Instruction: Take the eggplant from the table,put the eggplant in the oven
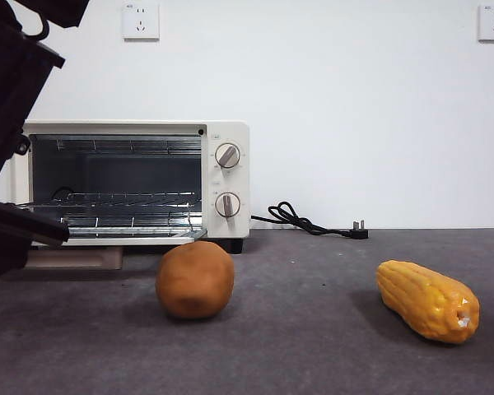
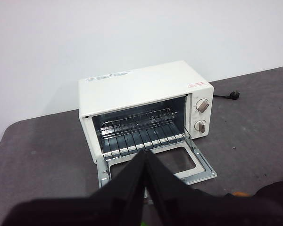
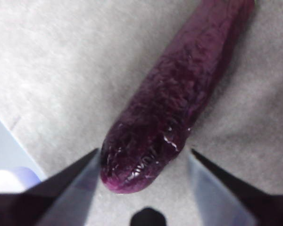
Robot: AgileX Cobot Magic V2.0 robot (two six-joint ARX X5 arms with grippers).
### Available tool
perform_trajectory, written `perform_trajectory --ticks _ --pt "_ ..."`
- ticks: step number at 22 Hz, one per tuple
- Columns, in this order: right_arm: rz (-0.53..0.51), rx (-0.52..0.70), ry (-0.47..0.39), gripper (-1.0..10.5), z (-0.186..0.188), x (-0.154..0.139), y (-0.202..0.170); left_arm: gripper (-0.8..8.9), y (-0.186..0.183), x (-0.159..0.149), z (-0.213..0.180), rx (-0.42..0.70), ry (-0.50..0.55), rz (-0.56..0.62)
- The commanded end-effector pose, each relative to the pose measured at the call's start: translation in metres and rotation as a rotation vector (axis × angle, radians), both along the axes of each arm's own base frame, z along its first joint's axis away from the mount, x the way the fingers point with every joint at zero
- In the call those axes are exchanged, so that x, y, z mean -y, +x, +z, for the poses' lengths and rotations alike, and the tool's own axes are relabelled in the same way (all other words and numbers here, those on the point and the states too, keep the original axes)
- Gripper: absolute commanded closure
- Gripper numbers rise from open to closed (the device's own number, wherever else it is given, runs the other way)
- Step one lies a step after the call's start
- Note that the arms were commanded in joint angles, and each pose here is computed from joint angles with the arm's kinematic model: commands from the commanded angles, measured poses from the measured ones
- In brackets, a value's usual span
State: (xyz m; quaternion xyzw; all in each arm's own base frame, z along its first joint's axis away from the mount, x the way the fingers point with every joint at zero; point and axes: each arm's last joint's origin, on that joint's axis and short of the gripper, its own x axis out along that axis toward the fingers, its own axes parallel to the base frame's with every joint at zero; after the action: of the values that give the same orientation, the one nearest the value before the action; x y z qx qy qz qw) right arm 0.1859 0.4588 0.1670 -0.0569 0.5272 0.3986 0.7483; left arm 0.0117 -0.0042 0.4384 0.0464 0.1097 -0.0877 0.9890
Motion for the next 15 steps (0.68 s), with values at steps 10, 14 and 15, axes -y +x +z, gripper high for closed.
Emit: perform_trajectory --ticks 10,14,15 --pt "0.014 -0.008 -0.029 9.6 -0.017 -0.003 -0.001 8.19 -0.001 0.000 -0.002 -0.003 0.022 -0.005" --pt "0.046 0.005 -0.043 9.6 -0.011 -0.003 -0.001 8.19 -0.001 0.000 -0.002 -0.002 0.026 -0.008" --pt "0.061 0.008 -0.051 9.6 -0.007 -0.003 -0.002 8.19 -0.001 0.000 -0.002 -0.002 0.027 -0.011"
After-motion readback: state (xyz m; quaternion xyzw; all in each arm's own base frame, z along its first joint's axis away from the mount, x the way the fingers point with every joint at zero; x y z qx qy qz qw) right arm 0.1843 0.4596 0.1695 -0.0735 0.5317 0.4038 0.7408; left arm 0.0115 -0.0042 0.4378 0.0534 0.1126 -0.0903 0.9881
